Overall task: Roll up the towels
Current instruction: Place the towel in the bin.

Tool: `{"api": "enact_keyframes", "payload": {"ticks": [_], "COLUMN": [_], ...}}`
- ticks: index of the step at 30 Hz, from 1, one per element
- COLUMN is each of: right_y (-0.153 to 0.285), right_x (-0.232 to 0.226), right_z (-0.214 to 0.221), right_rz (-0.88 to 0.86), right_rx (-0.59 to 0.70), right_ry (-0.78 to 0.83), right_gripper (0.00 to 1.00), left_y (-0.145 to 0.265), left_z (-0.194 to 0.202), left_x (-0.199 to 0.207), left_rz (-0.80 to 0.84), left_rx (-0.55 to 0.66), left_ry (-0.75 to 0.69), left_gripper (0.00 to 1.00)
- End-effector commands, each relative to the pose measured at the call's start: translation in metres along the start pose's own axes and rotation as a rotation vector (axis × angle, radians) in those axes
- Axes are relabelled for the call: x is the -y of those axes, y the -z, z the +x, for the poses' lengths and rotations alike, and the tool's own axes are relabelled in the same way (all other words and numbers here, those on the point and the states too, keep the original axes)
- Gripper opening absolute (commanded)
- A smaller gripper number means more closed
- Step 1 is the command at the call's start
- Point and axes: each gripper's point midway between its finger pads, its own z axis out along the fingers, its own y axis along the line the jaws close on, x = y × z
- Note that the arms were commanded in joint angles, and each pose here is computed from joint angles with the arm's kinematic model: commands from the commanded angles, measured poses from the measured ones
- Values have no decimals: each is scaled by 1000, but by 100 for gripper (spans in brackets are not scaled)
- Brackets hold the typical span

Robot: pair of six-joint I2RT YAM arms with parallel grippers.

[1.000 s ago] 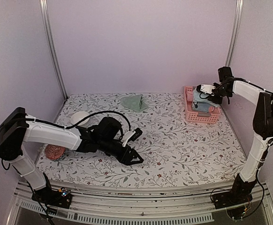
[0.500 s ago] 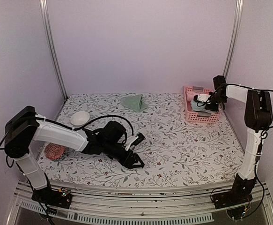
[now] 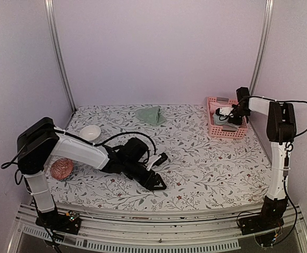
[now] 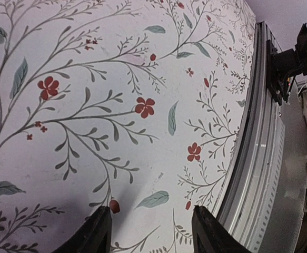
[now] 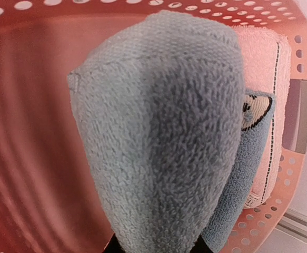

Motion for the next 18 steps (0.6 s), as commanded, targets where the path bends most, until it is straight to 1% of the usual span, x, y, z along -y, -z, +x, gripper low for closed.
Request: {"api": "enact_keyframes", "payload": {"ticks": [1, 5, 8, 13, 14, 16, 18], "right_y": [-14, -15, -15, -26, -28, -31, -33], "right_x": [30, 48, 53, 28, 20, 7, -3], "right_z": [12, 12, 12, 19, 21, 24, 27], "right_rz": [117, 197, 222, 163, 139, 97, 63], "right_rx": [-40, -32, -31, -50, -55, -66, -75], "right_ry": [7, 24, 40, 79, 83, 93, 89], "right_gripper": [2, 2, 2, 3, 5, 12, 17], "left_y": [-7, -11, -13, -16, -16, -16, -16], "left_z": [-10, -14, -16, -17, -18, -17, -16], "left_x": [4, 2, 1, 1, 1, 1, 1], "left_rz": [29, 32, 36, 45, 47, 46, 47], "left_rx": [-3, -12, -17, -18, -14, -14, -14], "left_ry": [-26, -29, -28, -26, -25, -22, -20], "left_gripper": [55, 55, 55, 54, 54, 54, 54]}}
